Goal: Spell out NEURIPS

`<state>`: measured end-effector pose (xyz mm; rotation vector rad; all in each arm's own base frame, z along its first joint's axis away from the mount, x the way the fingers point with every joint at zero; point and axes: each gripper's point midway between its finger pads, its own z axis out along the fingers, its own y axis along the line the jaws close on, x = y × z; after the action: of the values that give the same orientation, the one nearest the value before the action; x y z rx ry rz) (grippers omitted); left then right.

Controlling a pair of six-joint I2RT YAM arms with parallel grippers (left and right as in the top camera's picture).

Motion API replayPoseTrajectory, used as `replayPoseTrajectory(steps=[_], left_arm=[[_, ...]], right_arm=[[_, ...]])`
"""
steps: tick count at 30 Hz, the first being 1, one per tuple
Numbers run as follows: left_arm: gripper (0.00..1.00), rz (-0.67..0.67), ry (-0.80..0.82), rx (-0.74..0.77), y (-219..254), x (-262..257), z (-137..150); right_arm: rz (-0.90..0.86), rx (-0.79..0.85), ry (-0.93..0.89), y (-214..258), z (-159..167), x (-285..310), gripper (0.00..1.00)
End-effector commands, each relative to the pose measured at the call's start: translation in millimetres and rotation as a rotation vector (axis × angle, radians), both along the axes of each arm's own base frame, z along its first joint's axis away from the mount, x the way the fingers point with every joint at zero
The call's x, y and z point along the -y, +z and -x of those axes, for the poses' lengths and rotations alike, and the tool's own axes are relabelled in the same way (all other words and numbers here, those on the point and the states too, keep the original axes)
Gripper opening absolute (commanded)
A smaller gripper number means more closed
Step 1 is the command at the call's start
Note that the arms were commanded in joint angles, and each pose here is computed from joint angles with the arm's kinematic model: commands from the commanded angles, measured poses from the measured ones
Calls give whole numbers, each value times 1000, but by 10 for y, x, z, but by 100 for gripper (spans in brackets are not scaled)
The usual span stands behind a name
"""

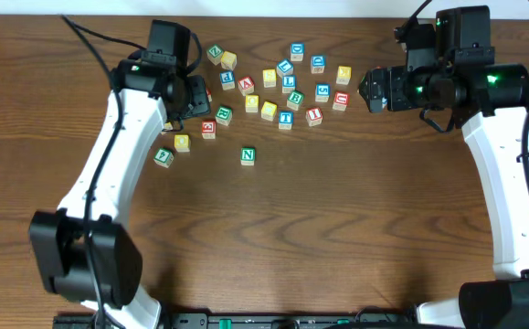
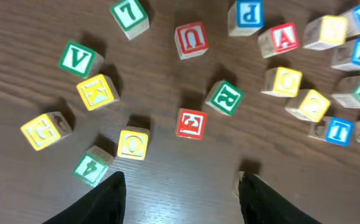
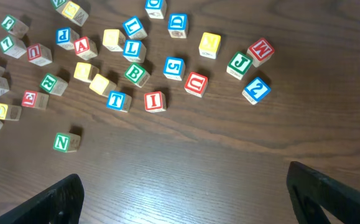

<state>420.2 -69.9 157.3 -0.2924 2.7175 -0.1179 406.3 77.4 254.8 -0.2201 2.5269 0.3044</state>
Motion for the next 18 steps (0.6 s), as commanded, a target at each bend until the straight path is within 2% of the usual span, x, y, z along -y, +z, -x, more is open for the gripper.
replayPoseTrajectory(steps=[1,13,18], left_arm=[[57,-4,22,2,-39,-15,-90],[57,-3,30,-24,-119,9,-58],[57,0,54,-56,-239,-4,1]], right_arm=[[-21,17,5,89,-1,-82,99],[-15,-66,28,-245,-90,-272,99],[-24,-62,23,-246,-111,-314,98]])
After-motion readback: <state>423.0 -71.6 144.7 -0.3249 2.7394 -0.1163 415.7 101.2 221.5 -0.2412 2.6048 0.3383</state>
